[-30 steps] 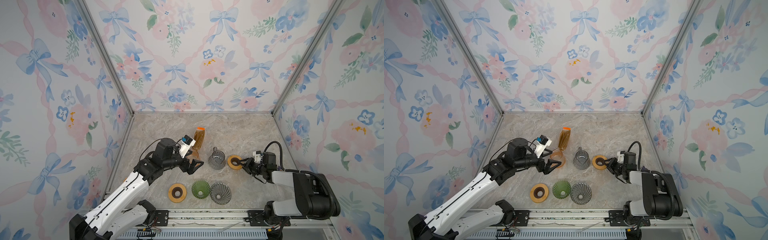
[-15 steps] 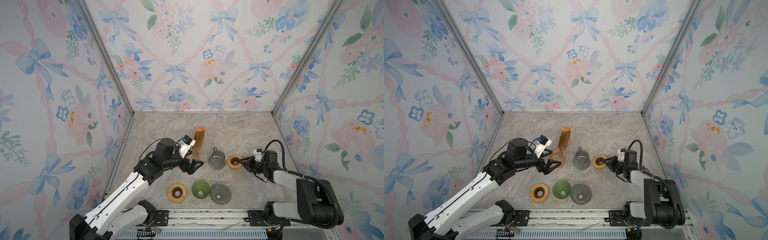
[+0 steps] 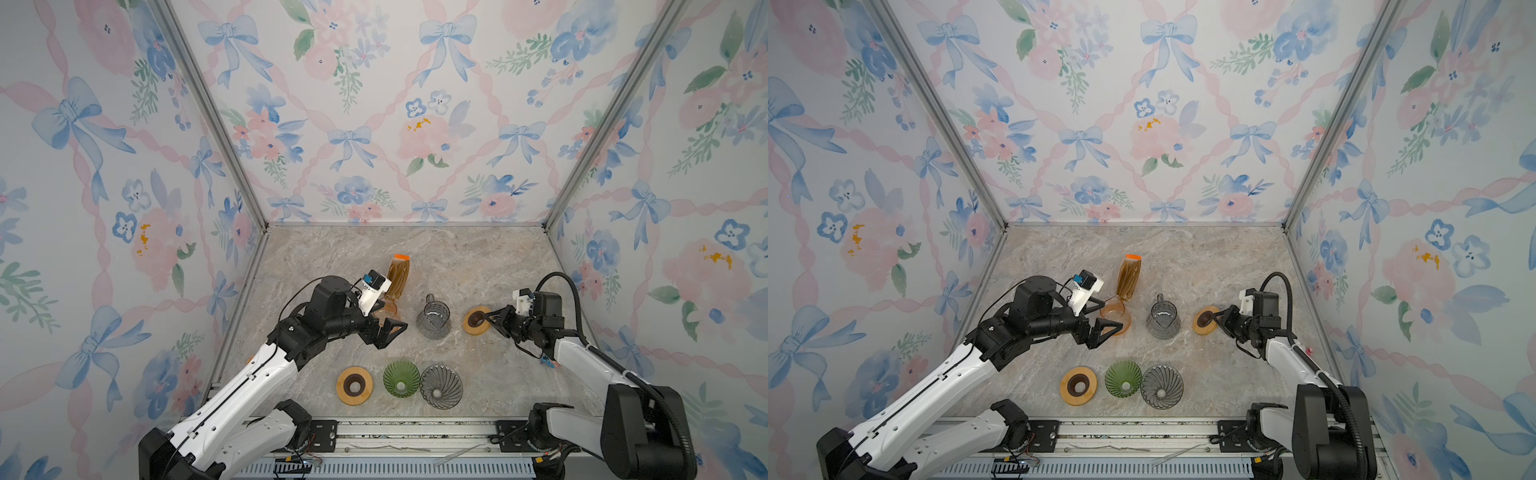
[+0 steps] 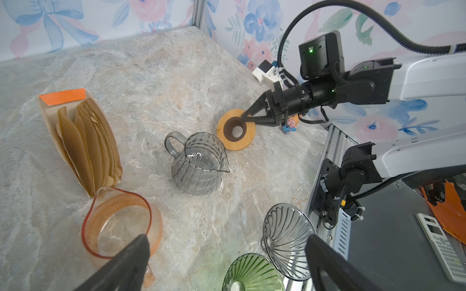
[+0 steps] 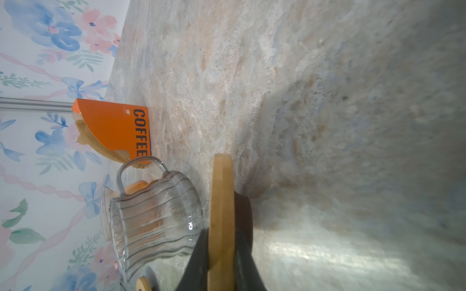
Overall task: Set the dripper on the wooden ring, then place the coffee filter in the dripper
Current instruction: 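Grasp the wooden ring dripper stand edge with the right gripper, then lift and carry the wooden ring stand over the clear ribbed pitcher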
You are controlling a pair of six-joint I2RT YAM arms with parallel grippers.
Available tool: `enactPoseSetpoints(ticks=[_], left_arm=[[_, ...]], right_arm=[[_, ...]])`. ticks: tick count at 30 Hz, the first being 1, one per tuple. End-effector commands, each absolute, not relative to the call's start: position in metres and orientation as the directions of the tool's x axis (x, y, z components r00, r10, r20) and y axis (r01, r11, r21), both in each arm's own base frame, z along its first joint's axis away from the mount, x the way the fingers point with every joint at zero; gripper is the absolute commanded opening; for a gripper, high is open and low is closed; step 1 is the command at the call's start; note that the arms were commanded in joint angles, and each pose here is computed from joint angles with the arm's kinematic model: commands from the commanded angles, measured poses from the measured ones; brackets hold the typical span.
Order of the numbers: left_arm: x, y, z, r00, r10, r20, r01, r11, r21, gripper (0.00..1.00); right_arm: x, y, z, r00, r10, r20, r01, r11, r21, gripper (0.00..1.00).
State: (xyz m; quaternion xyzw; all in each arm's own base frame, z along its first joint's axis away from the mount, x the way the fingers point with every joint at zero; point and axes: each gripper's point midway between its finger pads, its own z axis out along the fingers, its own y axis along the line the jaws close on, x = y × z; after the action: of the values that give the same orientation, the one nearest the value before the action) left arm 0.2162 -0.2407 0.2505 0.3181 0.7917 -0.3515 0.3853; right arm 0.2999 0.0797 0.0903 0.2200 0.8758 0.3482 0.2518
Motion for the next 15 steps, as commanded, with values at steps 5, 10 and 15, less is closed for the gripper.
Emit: enactPoseSetpoints(ticks=[5,10,15], left_arm=[[0.216,-0.241,0.252,-0.502,0.217,-0.837,0.775,0.542,-0.324,0.98],[0.214,-0.241,0.254,-0.499,0.213,-0.84,0.778,0.538,-0.326,0.98],[0.213,-0.24,0.258,-0.488,0.201,-0.849,0.782,0.534,-0.323,0.98]], right_arm=[[0.307,0.082,0.147,-0.764,0.525,-0.375,0.109,0.678,0.727,0.13],[0.31,0.098,0.175,-0.786,0.501,-0.362,0.027,0.614,0.789,0.12],[0.311,0.114,0.2,-0.798,0.483,-0.36,-0.057,0.535,0.843,0.12]])
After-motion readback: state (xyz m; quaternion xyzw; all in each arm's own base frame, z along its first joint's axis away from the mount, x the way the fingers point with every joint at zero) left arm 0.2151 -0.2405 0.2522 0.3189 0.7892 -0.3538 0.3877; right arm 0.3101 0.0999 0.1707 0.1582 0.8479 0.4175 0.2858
